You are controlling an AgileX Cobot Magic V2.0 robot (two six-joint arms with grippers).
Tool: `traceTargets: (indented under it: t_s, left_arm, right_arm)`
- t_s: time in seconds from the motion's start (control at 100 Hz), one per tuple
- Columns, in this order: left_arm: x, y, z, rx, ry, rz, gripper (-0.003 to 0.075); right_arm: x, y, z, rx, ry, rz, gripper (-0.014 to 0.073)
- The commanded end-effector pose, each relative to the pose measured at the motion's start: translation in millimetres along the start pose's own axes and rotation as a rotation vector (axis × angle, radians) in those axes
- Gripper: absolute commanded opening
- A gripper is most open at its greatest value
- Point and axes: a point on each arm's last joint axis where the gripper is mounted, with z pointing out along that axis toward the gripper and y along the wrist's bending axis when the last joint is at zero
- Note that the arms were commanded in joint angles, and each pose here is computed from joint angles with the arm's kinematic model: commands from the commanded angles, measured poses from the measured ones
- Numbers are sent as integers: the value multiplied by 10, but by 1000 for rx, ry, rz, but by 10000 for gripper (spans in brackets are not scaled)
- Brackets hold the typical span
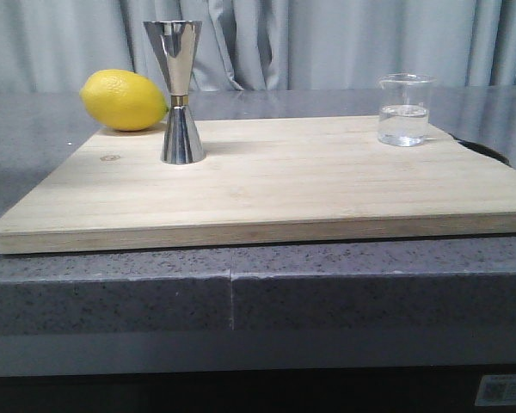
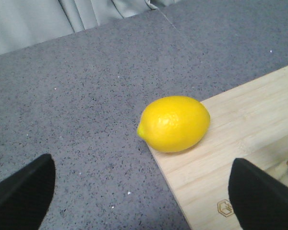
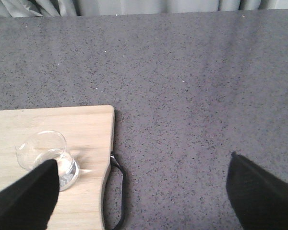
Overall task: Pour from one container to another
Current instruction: 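Move the left gripper toward the steel jigger and open around it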
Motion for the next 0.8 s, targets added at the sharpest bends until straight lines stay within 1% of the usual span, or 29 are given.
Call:
traceTargets:
  t_s: [0.0,0.15,0.25,0.26,0.29,0.3,0.32,0.33,0.34,0.35,0.38,0.44,0.48,0.58,0.66,0.73,0.79]
  left_arm:
    - [-157,-14,-106,7,-82,22,662]
    - [-76,-61,-105,61,3,143,662]
    - [-95,-114,-110,118,-22,150,662]
    - [-97,-119,-111,123,-26,169,662]
    - [-110,-147,-115,152,-42,161,662]
    - [-111,-154,-116,159,-46,181,662]
    - [-116,-173,-119,180,-53,170,662]
    - [-117,-175,-121,186,-57,194,662]
    - [-118,-185,-123,201,-58,180,662]
    - [-118,-193,-125,209,-62,205,662]
    - [-120,-210,-133,243,-70,203,662]
    - [-93,-226,-151,315,-63,248,662]
    - [-77,-237,-170,372,-60,252,662]
    - [-48,-172,-220,468,-81,284,649]
    - [-45,-98,-266,534,-125,285,608]
    - [-41,-4,-287,583,-184,255,573]
    - [-24,75,-278,634,-243,211,567]
  right_arm:
    - [-187,-6,-80,8,-113,-19,638]
    - [-179,-10,-79,14,-104,-37,638]
    - [-178,-12,-79,15,-102,-41,638]
    - [-178,-12,-79,15,-102,-41,638]
    - [-178,-12,-79,16,-102,-43,638]
    - [-178,-12,-79,16,-102,-43,638]
    - [-178,-12,-79,16,-102,-43,638]
    - [-178,-12,-79,16,-102,-43,638]
    - [-178,-13,-79,16,-102,-44,638]
    - [-178,-13,-79,16,-102,-44,638]
    - [-178,-13,-79,17,-102,-47,638]
    - [-174,-16,-78,21,-98,-57,638]
    - [-172,-16,-78,21,-95,-57,638]
    - [-169,-16,-78,20,-92,-57,638]
    - [-169,-16,-78,20,-92,-57,638]
    - [-169,-16,-78,20,-92,-57,638]
    - [-169,-16,-78,20,-92,-57,638]
